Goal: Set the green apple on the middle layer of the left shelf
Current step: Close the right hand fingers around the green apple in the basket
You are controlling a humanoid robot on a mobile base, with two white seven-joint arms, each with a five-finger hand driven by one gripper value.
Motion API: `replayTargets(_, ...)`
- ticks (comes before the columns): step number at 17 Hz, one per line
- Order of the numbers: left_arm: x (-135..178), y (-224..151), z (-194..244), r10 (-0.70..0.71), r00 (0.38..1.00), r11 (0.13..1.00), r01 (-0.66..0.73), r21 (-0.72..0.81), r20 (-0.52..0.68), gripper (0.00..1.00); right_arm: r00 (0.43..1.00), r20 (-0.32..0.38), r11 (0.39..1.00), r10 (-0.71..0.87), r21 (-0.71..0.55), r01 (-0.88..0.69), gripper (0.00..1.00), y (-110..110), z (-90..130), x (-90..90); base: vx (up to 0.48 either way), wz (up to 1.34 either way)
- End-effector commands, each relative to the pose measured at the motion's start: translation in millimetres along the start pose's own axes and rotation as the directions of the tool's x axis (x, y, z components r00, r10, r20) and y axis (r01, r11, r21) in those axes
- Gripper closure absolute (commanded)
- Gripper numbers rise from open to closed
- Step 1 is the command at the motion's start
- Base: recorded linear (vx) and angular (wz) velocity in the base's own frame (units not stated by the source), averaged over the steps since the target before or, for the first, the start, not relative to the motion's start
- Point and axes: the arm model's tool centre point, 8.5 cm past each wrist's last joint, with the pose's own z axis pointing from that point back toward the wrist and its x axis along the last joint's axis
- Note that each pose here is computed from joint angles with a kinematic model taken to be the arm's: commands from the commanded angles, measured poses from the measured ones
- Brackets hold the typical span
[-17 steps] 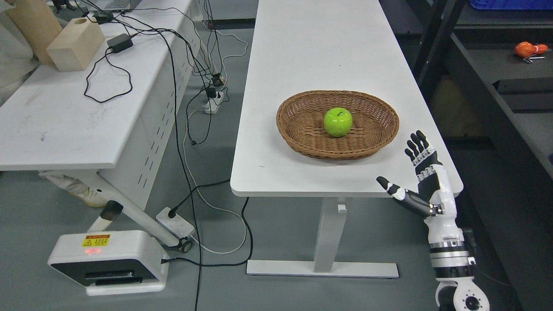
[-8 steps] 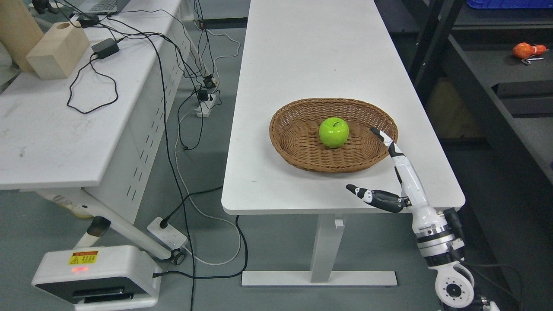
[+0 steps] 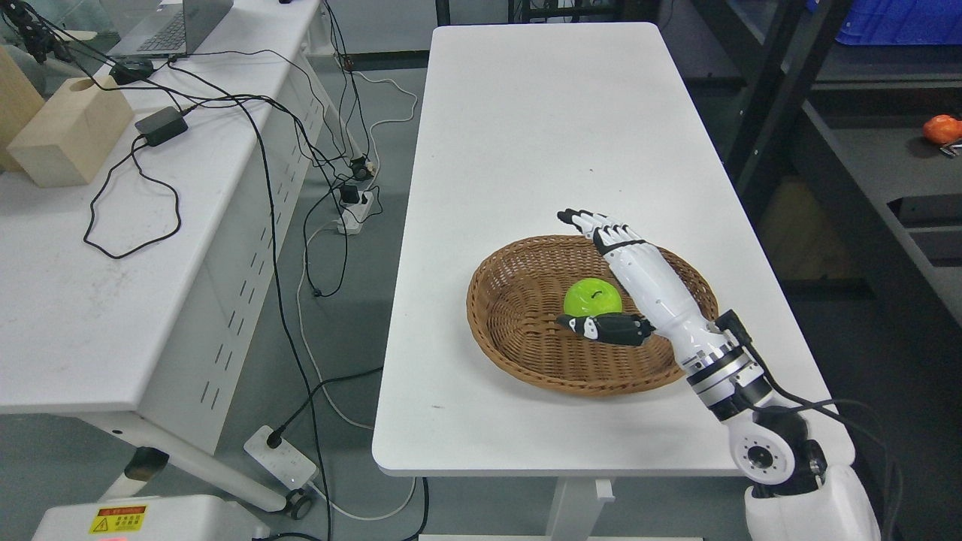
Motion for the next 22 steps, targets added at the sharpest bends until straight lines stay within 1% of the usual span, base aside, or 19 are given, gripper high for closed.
replayTargets(1,0.1,11.3,1.5,-0.002,1.000,1.000,0.002,0.018,0.002,0.00,0.977,0.113,0.950,0.181,0.237,-0.203,0.00,22.3,-19.8,6.1,0.213,0.17)
replayTargets(3,0.2,11.3,1.5,-0.002,1.000,1.000,0.002,0.018,0.003,0.00,0.973,0.101,0.928,0.207,0.295,-0.229,0.00,31.7,-26.9,-8.5,0.195,0.12)
replayTargets(5,0.1,11.2,1.5,-0.002,1.000,1.000,0.002,0.017,0.002,0.00,0.966,0.107,0.906,0.237,0.335,-0.260,0.00,37.4,-26.8,-16.2,0.104,-0.03)
replayTargets(6,0.2,11.2,1.5,-0.002,1.000,1.000,0.002,0.017,0.003,0.00,0.957,0.104,0.883,0.272,0.368,-0.291,0.00,38.0,-20.5,-27.9,0.059,-0.06)
replayTargets(7,0.2,11.2,1.5,-0.002,1.000,1.000,0.002,0.017,0.003,0.00,0.944,0.107,0.857,0.311,0.399,-0.327,0.00,30.7,-9.0,-43.3,0.059,-0.06)
replayTargets(9,0.1,11.2,1.5,-0.002,1.000,1.000,0.002,0.017,0.002,0.00,0.927,0.127,0.819,0.353,0.436,-0.372,0.00,21.1,7.3,-58.5,0.032,-0.01)
replayTargets(10,0.2,11.2,1.5,-0.002,1.000,1.000,0.002,0.017,0.003,0.00,0.922,0.120,0.802,0.368,0.460,-0.381,0.00,18.3,15.8,-68.6,0.021,0.00)
replayTargets(11,-0.3,11.2,1.6,-0.002,1.000,1.000,0.002,0.017,0.002,0.00,0.922,0.108,0.792,0.371,0.482,-0.375,0.00,19.5,21.3,-77.3,0.021,0.00)
replayTargets(12,0.2,11.3,1.5,-0.002,1.000,1.000,0.002,0.018,0.003,0.00,0.922,0.112,0.783,0.370,0.498,-0.374,0.00,20.8,25.7,-83.2,0.000,0.00)
replayTargets(13,0.1,11.2,1.5,-0.002,1.000,1.000,0.002,0.017,0.002,0.00,0.919,0.120,0.772,0.377,0.506,-0.383,0.00,18.8,29.7,-85.7,0.000,0.00)
replayTargets(17,0.1,11.3,1.5,-0.002,1.000,1.000,0.002,0.018,0.002,0.00,0.902,0.108,0.738,0.419,0.539,-0.407,0.00,2.9,46.1,-101.8,0.000,0.00)
replayTargets(22,0.1,11.2,1.5,-0.002,1.000,1.000,0.002,0.017,0.002,0.00,0.903,0.108,0.744,0.415,0.531,-0.406,0.00,1.0,43.9,-100.6,0.000,0.00)
